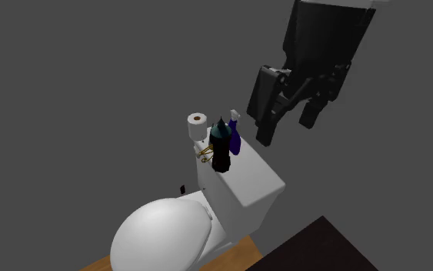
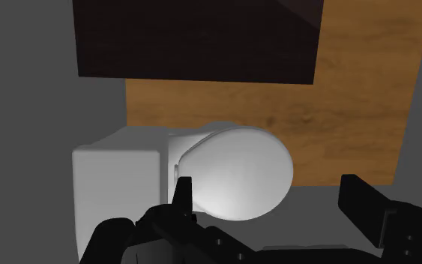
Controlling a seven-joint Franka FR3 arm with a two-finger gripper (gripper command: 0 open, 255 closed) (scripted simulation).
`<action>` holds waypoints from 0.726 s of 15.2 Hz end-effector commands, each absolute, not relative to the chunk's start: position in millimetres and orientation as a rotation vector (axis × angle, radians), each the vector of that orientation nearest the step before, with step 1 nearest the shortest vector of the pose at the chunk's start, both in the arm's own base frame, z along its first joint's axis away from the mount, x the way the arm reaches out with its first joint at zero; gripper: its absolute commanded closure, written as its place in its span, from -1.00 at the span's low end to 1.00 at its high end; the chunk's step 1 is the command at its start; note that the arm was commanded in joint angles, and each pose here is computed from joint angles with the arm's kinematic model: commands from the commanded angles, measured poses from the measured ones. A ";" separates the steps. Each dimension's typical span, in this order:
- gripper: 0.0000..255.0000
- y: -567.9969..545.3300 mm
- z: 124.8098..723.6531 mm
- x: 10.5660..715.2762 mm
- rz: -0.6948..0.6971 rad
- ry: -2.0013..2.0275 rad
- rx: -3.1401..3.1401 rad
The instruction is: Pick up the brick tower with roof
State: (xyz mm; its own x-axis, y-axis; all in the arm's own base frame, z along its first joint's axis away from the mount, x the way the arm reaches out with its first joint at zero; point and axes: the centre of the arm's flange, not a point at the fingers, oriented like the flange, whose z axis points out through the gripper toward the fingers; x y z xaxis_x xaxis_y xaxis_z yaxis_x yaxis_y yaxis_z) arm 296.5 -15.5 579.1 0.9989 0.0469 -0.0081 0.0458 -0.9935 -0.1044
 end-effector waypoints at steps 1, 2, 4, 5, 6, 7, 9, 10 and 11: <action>-1.00 -15.5 579.1 296.5 0.016 -0.071 -3.036; -1.00 -17.6 569.7 303.2 -0.003 -0.077 -3.044; -1.00 -21.8 551.2 317.0 -0.040 -0.091 -3.057; -1.00 -24.0 542.1 324.1 -0.059 -0.097 -3.064; -1.00 -26.2 533.2 331.3 -0.078 -0.104 -3.071; -1.00 -28.5 524.3 338.7 -0.097 -0.111 -3.077; -1.00 -33.1 506.9 353.7 -0.136 -0.124 -3.090; -1.00 -35.4 498.4 361.4 -0.155 -0.131 -3.096; -1.00 -37.8 490.0 369.2 -0.174 -0.138 -3.102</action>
